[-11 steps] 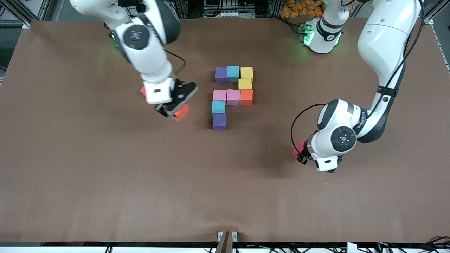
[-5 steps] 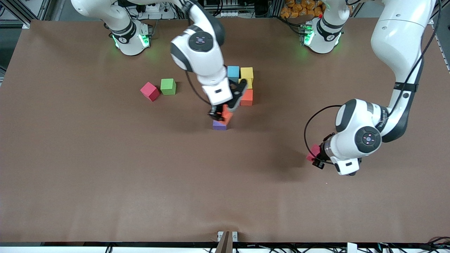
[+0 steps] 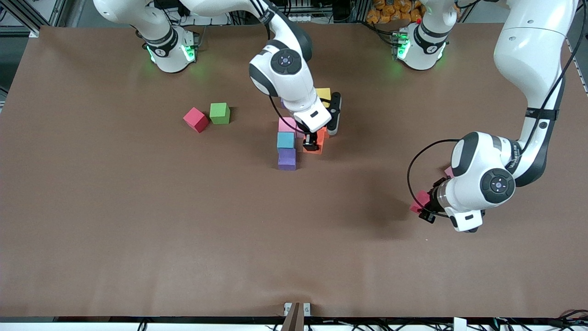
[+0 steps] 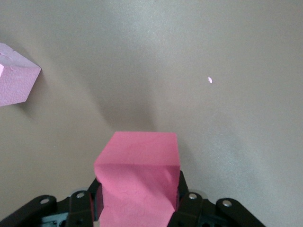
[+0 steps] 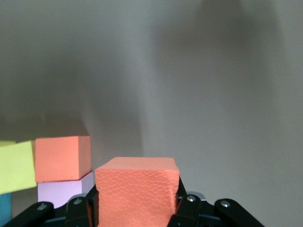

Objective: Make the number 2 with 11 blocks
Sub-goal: 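Carry the orange cube to the figure with the right gripper while left lifts pink, then place the orange cube beside purple with the right gripper while left holds pink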

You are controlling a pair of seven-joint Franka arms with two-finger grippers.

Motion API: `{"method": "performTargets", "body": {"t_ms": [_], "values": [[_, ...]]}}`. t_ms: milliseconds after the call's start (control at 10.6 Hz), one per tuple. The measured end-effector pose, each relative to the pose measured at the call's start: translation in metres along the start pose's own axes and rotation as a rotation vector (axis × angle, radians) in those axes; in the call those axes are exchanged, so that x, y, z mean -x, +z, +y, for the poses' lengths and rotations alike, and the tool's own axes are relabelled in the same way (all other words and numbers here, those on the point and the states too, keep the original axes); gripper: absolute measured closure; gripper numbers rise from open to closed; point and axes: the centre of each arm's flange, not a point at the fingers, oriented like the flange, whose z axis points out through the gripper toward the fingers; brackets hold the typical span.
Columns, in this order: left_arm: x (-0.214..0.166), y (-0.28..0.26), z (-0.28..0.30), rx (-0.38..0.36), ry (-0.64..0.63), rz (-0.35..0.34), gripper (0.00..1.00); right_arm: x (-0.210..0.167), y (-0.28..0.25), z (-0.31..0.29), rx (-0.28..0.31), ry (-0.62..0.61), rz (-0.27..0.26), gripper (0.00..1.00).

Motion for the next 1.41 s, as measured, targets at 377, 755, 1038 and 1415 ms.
{"method": "performTargets", "body": {"t_ms": [377,755,1038,1415], "values": [[-0.01,0.005,-0.003,-0.006,-0.015,-0.005,0.41,0.015,0.034,-0.002,-0.06,-0.114,-0.064,0.43],[-0.016,0.017,-0.005,-0.02,-0.023,-0.01,0.41,0.017,0.059,0.001,-0.063,-0.118,-0.075,0.43],[-0.018,0.022,-0.005,-0.021,-0.025,-0.012,0.41,0.018,0.066,0.004,-0.063,-0.118,-0.078,0.43],[-0.02,0.027,-0.005,-0.027,-0.008,0.013,0.41,0.016,0.079,0.008,-0.059,-0.119,-0.078,0.43]]}}
